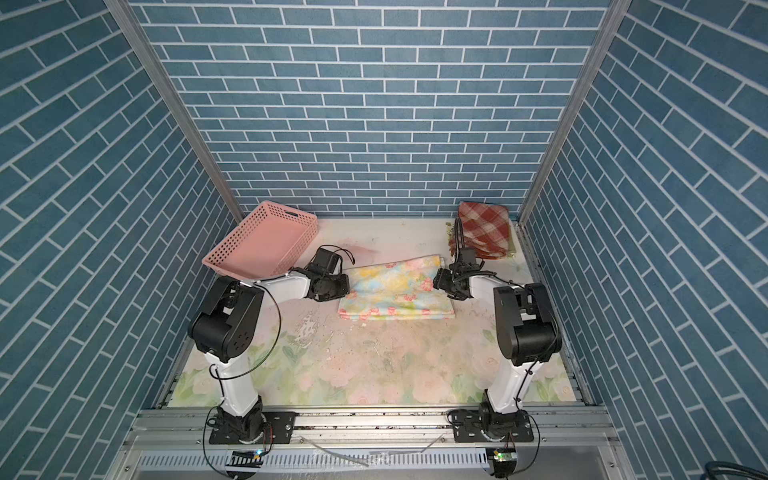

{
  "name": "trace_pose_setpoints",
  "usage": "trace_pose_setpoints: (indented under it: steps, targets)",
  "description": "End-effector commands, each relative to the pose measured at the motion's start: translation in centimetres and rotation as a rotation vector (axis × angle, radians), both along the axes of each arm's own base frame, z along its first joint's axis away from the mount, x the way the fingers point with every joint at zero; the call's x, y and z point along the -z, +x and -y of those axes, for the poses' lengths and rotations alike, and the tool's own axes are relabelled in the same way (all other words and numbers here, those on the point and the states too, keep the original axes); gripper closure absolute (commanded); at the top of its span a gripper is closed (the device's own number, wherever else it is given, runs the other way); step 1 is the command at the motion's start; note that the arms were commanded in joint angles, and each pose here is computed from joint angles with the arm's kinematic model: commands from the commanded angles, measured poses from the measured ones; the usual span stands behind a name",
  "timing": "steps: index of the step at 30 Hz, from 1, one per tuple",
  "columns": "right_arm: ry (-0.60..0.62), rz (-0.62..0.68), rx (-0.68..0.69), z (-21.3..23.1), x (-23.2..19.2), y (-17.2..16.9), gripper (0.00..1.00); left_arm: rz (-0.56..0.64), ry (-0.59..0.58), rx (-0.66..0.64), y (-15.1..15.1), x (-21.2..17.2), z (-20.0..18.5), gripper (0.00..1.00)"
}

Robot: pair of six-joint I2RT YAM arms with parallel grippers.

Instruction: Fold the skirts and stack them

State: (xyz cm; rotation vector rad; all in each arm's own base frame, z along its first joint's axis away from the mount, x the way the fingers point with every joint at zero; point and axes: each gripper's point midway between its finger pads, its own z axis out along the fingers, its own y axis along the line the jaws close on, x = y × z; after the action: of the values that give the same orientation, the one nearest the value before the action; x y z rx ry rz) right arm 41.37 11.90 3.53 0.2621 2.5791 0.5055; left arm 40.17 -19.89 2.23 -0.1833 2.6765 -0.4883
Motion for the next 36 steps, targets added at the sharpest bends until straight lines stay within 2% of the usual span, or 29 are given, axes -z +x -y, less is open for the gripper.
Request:
trace_pose_setpoints:
  steps: [1, 12, 17, 20, 25, 33, 36]
  targets:
    - [-0.028, -0.084, 0.003, 0.6, 2.6, -1.6, 0.29, -0.065, 0.154, -0.013, -1.7, 0.3, -2.8, 1.00]
    - [0.038, -0.064, 0.017, -1.7, 2.8, -2.9, 0.34, 0.062, 0.367, 0.037, 0.5, -8.2, -5.6, 1.00]
    - [0.088, -0.055, 0.034, -3.2, 3.0, -3.7, 0.42, 0.123, 0.482, 0.083, 1.2, -11.8, -4.9, 1.00]
    - [0.141, -0.048, 0.044, -4.8, 3.2, -4.1, 0.52, 0.151, 0.565, 0.120, 1.5, -13.6, -3.8, 1.00]
    - [0.304, -0.038, 0.064, -7.6, 3.7, -4.8, 0.66, 0.184, 0.688, 0.180, 1.8, -14.8, -0.6, 1.00]
    - [0.416, -0.036, 0.100, -9.1, 4.4, -5.5, 0.77, 0.203, 0.810, 0.316, 0.8, -13.3, 6.7, 1.00]
    - [0.445, -0.044, 0.103, -9.6, 4.9, -5.6, 0.80, 0.190, 0.805, 0.352, 0.1, -12.2, 8.9, 1.00]
